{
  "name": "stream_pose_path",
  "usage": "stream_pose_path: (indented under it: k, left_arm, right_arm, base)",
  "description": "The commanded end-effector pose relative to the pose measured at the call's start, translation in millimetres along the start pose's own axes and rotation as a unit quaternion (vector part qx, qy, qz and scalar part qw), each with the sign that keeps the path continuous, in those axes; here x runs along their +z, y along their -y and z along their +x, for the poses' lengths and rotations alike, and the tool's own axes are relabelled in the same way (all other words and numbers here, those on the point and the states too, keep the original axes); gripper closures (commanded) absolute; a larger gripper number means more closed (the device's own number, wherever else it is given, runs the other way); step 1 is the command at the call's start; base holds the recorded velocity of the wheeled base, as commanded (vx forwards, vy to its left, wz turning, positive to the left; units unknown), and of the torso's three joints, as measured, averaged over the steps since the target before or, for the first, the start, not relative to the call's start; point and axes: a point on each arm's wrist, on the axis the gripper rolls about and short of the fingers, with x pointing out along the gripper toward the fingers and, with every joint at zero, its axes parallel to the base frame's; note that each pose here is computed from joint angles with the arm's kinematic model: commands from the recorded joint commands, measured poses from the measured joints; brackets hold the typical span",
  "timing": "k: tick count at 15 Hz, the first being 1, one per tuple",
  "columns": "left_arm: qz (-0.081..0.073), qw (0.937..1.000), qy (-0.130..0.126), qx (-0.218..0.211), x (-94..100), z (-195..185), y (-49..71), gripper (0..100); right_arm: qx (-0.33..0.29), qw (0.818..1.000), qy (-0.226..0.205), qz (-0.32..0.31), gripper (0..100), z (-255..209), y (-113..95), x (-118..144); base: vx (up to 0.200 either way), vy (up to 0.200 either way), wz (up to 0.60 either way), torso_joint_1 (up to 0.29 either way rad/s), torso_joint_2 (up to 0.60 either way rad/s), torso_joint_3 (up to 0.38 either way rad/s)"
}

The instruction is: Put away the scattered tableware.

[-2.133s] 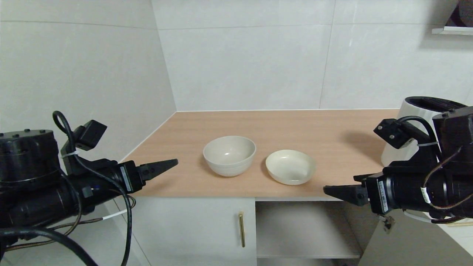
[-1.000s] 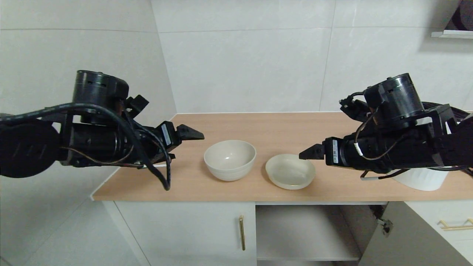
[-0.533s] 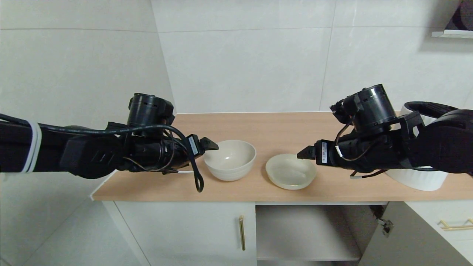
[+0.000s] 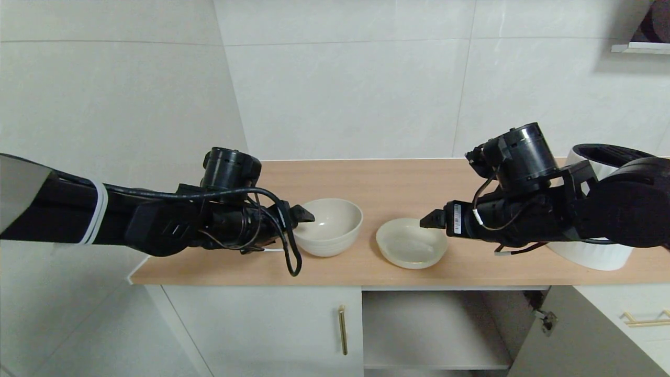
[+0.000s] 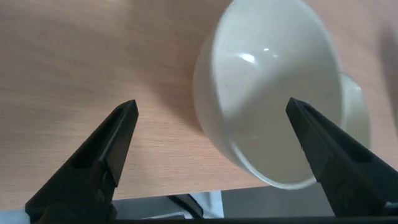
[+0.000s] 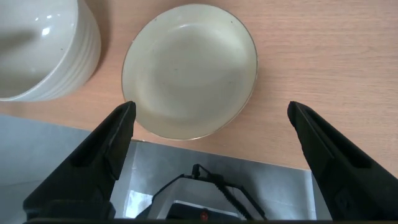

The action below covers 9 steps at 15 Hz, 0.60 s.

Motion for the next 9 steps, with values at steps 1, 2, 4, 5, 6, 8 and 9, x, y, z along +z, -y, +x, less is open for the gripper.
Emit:
stream_pose_path:
  k: [1,2,4,5,6,8,9]
  left_arm:
    - [0.001,1.0000,-0.006,0.002,-2.8,3.7,0.2,100]
    - [-0.001,1.0000,-0.006,0.002,-3.0,4.2,0.0,100]
    - [-0.008,1.0000,-0.004,-0.002,-1.9,1.5,1.7,100]
    - [-0.008,1.0000,-0.002,-0.003,-0.9,-0.1,1.9,100]
    - [-0.008,1.0000,-0.002,-0.003,-0.9,-0.1,1.9,100]
    - [-0.008,1.0000,-0.003,-0.004,-1.4,-2.0,2.4,100]
    - [-0.009,0.9999,-0.003,-0.004,-1.5,-2.0,2.3,100]
  right_arm:
    - [0.001,1.000,0.001,0.000,0,-1.9,-0.3,0.4]
    - [0.000,1.000,0.001,0.000,0,-1.9,0.2,0.6]
    - [0.000,1.000,0.000,-0.001,0,-1.1,-0.4,0.4]
    - [-0.001,1.000,-0.002,-0.001,0,-0.1,0.0,0.2]
    - [-0.001,1.000,-0.002,-0.001,0,0.3,-0.1,0.4]
    - [-0.007,1.000,-0.004,-0.001,0,4.5,-0.1,-0.7]
    - [-0.009,1.000,-0.006,-0.002,0,6.1,0.0,-1.4]
  base:
    - [0.000,0.000,0.00,0.000,0.00,0.000]
    - [0.000,0.000,0.00,0.000,0.00,0.000]
    - [0.000,0.000,0.00,0.000,0.00,0.000]
    - [0.000,0.000,0.00,0.000,0.00,0.000]
    - [0.000,0.000,0.00,0.000,0.00,0.000]
    - [0.000,0.000,0.00,0.000,0.00,0.000]
    - [0.000,0.000,0.00,0.000,0.00,0.000]
